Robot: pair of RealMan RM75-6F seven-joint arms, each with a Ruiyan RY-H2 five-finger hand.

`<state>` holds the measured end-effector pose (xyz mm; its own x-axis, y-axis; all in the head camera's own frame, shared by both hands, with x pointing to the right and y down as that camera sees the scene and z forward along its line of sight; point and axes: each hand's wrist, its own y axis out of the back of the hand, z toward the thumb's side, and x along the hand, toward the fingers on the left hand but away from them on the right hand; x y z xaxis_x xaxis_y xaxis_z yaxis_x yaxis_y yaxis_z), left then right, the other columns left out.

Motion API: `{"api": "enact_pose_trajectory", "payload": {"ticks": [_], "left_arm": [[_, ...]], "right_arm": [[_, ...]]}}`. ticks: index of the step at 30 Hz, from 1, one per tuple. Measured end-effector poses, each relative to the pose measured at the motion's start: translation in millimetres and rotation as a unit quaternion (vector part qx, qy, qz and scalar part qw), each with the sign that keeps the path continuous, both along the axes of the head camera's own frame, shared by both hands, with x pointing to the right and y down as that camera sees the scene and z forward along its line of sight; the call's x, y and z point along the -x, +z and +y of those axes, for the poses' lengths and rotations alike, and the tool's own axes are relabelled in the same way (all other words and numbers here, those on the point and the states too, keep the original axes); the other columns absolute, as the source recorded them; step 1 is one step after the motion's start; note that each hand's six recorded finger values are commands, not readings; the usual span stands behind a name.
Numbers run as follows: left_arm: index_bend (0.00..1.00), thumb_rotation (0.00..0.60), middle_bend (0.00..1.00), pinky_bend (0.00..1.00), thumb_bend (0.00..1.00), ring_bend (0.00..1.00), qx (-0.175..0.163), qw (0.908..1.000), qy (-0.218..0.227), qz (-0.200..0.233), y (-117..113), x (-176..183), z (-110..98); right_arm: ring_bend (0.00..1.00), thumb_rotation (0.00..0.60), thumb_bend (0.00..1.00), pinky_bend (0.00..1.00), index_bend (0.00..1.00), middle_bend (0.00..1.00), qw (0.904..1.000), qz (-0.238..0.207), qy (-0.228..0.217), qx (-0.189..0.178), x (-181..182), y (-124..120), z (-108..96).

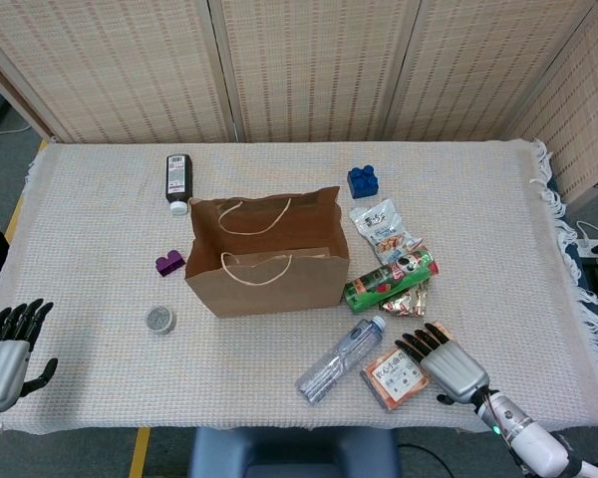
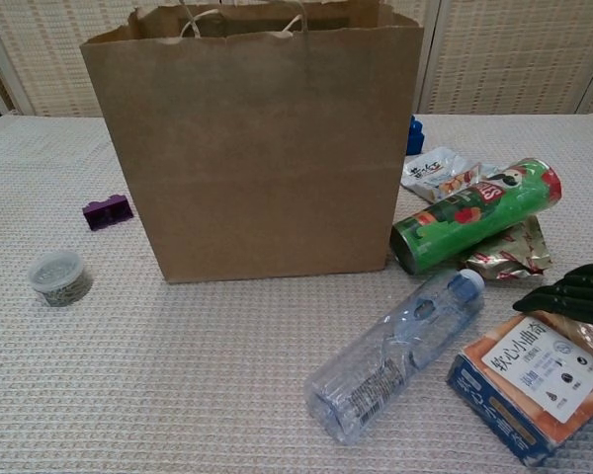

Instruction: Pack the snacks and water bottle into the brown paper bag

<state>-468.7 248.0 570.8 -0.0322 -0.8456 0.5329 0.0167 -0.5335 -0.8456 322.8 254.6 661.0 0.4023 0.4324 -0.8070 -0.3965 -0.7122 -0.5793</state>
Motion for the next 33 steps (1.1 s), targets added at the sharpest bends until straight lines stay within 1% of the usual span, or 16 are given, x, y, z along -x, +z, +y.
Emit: {"api": "enact_pose_trajectory", "payload": {"ticks": [5, 9, 11, 13, 14, 15, 16, 17, 19, 20, 22, 26, 28, 31, 33], "left_arm": [[0.00, 0.600, 0.00, 0.04, 0.36, 0.00, 0.001, 1.0000, 0.002, 0.001, 1.0, -1.4, 0.4], [0.00, 0.600, 0.00, 0.04, 0.36, 0.00, 0.001, 1.0000, -0.001, 0.001, 0.9, 0.1, 0.2], [0.00, 0.600, 0.00, 0.04, 0.36, 0.00, 0.002, 1.0000, -0.002, 0.001, 1.1, 0.5, 0.2], [0.00, 0.600, 0.00, 0.04, 0.36, 0.00, 0.002, 1.0000, -0.002, 0.002, 1.3, 0.2, 0.2], [0.00, 0.600, 0.00, 0.04, 0.36, 0.00, 0.002, 1.0000, -0.002, 0.002, 1.3, 0.1, 0.3], [0.00, 0.600, 0.00, 0.04, 0.36, 0.00, 0.002, 1.0000, -0.001, 0.003, 1.2, -0.1, 0.3], [0.00, 0.600, 0.00, 0.04, 0.36, 0.00, 0.002, 1.0000, -0.002, 0.003, 1.1, -0.1, 0.3], [0.00, 0.600, 0.00, 0.04, 0.36, 0.00, 0.002, 1.0000, -0.002, 0.004, 0.8, 0.0, 0.2], [0.00, 0.600, 0.00, 0.04, 0.36, 0.00, 0.001, 1.0000, -0.004, 0.006, 0.0, 0.4, -0.1], [0.00, 0.600, 0.00, 0.04, 0.36, 0.00, 0.000, 1.0000, -0.005, 0.007, -0.4, 0.6, -0.3], [0.00, 0.600, 0.00, 0.04, 0.36, 0.00, -0.001, 0.9999, -0.006, 0.008, -1.0, 0.6, -0.5], [0.00, 0.600, 0.00, 0.04, 0.36, 0.00, -0.004, 0.9998, -0.007, 0.016, -2.1, -0.9, -0.7], [0.00, 0.600, 0.00, 0.04, 0.36, 0.00, -0.005, 0.9998, -0.007, 0.017, -3.1, -1.1, -0.9], [0.00, 0.600, 0.00, 0.04, 0.36, 0.00, -0.006, 0.9998, -0.005, 0.016, -3.7, -2.0, -0.7], [0.00, 0.600, 0.00, 0.04, 0.36, 0.00, -0.007, 0.9999, -0.004, 0.015, -4.1, -2.6, -0.5]], "right_arm": [[0.10, 0.600, 0.00, 0.05, 0.00, 0.08, 0.9999, 0.002, 0.013, -0.008, 1.3, 8.7, -6.7], [0.10, 0.600, 0.00, 0.05, 0.00, 0.08, 0.9998, 0.007, 0.016, -0.007, 5.5, 18.0, -10.9], [0.10, 0.600, 0.00, 0.07, 0.00, 0.08, 0.9998, 0.010, 0.015, -0.004, 7.0, 21.0, -10.6], [0.14, 0.600, 0.00, 0.15, 0.00, 0.11, 0.9999, 0.013, 0.011, -0.001, 8.9, 23.9, -9.4], [0.23, 0.600, 0.03, 0.27, 0.04, 0.19, 0.9999, 0.014, 0.008, 0.000, 10.0, 24.9, -8.8], [0.30, 0.600, 0.06, 0.35, 0.09, 0.25, 0.9999, 0.013, 0.004, -0.002, 12.3, 25.9, -7.9], [0.41, 0.600, 0.12, 0.48, 0.18, 0.34, 0.9999, 0.011, 0.002, -0.003, 14.1, 26.1, -7.2], [0.50, 0.600, 0.19, 0.57, 0.28, 0.41, 1.0000, 0.008, 0.001, -0.004, 15.4, 25.7, -6.8], [0.58, 0.600, 0.26, 0.65, 0.41, 0.49, 1.0000, -0.002, 0.003, -0.007, 17.9, 23.3, -6.3], [0.61, 0.600, 0.28, 0.66, 0.44, 0.51, 0.9999, -0.009, 0.005, -0.008, 18.9, 21.6, -6.4], [0.62, 0.600, 0.29, 0.66, 0.46, 0.52, 0.9994, -0.027, 0.014, -0.014, 20.3, 15.9, -8.2], [0.62, 0.600, 0.29, 0.66, 0.47, 0.52, 0.9967, -0.063, 0.044, -0.028, 15.4, -0.7, -16.5], [0.62, 0.600, 0.29, 0.66, 0.47, 0.52, 0.9940, -0.081, 0.063, -0.037, 8.8, -12.8, -23.8], [0.62, 0.600, 0.29, 0.66, 0.47, 0.52, 0.9876, -0.109, 0.096, -0.059, -3.0, -33.5, -39.0], [0.62, 0.600, 0.30, 0.66, 0.47, 0.52, 0.9805, -0.131, 0.119, -0.085, -10.4, -49.3, -52.0]]}}
